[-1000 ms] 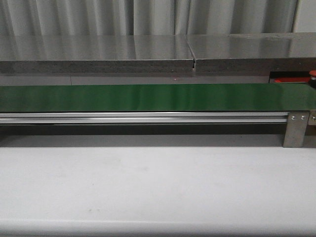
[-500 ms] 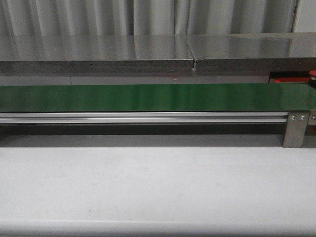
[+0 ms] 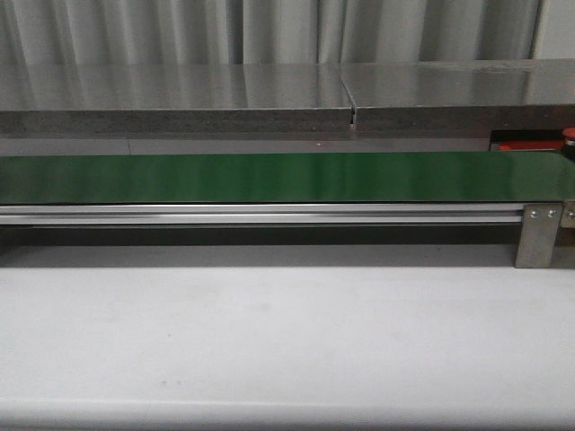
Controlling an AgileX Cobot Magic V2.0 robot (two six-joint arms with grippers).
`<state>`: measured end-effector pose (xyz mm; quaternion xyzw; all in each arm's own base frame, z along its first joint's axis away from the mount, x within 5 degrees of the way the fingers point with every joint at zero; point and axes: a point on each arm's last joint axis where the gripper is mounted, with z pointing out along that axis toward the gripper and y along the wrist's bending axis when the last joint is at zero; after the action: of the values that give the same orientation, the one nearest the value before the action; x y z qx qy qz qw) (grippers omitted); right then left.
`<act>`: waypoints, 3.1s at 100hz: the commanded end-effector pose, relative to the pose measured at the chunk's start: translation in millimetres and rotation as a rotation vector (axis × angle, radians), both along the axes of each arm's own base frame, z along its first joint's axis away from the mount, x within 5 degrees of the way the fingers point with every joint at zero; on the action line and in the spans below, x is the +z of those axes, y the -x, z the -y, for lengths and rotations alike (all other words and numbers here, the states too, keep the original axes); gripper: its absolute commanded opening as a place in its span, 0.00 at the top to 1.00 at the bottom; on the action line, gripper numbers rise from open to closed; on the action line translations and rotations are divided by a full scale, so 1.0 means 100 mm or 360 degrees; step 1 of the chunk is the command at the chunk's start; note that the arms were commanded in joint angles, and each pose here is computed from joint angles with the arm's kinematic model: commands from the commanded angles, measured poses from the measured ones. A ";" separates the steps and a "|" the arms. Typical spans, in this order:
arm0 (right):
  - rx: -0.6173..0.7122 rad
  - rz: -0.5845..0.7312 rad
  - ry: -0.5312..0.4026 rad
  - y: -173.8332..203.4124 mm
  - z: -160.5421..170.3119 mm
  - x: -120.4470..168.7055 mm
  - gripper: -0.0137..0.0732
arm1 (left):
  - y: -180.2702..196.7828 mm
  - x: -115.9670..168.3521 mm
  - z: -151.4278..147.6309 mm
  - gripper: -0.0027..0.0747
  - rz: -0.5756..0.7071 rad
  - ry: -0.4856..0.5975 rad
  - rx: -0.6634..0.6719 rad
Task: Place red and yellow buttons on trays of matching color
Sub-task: 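Set the red button on the belt and open the left gripper, then move the left gripper over a yellow push-button in the pile, then grasp the yellow push-button with the left gripper and lift it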
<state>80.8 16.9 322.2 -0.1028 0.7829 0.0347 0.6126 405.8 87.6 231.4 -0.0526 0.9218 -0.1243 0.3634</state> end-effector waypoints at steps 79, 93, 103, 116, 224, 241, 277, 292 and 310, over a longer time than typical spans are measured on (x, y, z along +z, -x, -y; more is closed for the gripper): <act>-0.0037 0.0129 -0.0023 0.00 0.02 0.13 0.98 | 0.06 1.34 -0.21 0.15 0.0653 -0.0277 0.0179; -0.0037 0.0129 -0.0023 0.00 0.02 0.13 0.98 | 0.10 1.25 -0.52 0.15 0.0613 -0.0291 0.0299; -0.0037 0.0129 -0.0023 0.00 0.02 0.13 0.98 | 0.10 1.04 -0.77 0.15 0.0517 -0.0278 0.0363; -0.0037 0.0129 -0.0023 0.00 0.02 0.13 0.98 | 0.01 0.71 -1.04 0.15 0.0404 -0.0301 0.0429; -0.0037 0.0129 -0.0023 0.00 0.02 0.13 0.98 | -0.77 -0.14 -1.58 0.15 0.0306 -0.0373 0.0374; -0.0037 0.0129 -0.0023 0.00 0.02 0.13 0.98 | -0.78 -0.17 -1.59 0.15 0.0309 -0.0379 0.0386; -0.0037 0.0129 -0.0023 0.00 0.02 0.13 0.98 | -0.80 -0.30 -1.60 0.22 0.0276 -0.0362 0.0387; -0.0037 0.0129 -0.0023 0.00 0.02 0.13 0.98 | -0.80 -0.29 -1.61 0.22 0.0290 -0.0373 0.0401; -0.0037 0.0129 -0.0023 0.00 0.02 0.13 0.98 | -0.80 -0.29 -1.61 0.39 0.0296 -0.0371 0.0407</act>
<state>80.7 17.0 322.2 -0.1029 0.7831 0.0349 0.6123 484.1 246.6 150.2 -0.1053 0.9101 0.0050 0.4007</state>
